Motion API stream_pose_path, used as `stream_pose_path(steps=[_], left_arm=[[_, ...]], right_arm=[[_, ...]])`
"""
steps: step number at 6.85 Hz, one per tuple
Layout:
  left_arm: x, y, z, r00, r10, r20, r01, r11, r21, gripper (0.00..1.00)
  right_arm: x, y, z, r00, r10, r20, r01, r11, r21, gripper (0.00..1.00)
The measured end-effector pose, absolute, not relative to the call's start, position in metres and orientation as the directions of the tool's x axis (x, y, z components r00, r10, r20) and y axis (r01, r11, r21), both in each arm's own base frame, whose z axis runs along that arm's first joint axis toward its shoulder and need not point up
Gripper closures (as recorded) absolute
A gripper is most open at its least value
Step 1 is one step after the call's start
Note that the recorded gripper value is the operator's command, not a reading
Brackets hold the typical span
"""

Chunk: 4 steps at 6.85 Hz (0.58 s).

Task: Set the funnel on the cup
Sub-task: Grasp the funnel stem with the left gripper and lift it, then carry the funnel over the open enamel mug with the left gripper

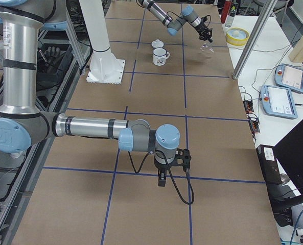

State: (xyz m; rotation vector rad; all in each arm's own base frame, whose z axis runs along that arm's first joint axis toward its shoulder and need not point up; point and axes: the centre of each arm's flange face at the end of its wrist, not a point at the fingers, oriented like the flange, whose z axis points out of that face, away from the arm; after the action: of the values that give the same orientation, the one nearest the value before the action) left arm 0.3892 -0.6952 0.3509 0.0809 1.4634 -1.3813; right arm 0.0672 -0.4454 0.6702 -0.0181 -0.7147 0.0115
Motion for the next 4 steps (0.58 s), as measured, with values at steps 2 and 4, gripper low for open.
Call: stream_pose_path(steps=[2, 4], left_arm=[[0.362, -0.685, 0.291, -0.439, -0.565, -0.699, 0.64, 0.349, -0.684, 1.0], [0.339, -0.662, 0.225, -0.36, -0.639, -0.68, 0.614, 0.387, -0.688, 1.0]], right_arm=[[0.067, -0.445, 0.67, 0.755, 0.017, 0.655, -0.004, 1.0, -0.02, 0.0], [0.067, -0.445, 0.67, 0.755, 0.016, 0.655, -0.004, 1.0, -0.02, 0.0]])
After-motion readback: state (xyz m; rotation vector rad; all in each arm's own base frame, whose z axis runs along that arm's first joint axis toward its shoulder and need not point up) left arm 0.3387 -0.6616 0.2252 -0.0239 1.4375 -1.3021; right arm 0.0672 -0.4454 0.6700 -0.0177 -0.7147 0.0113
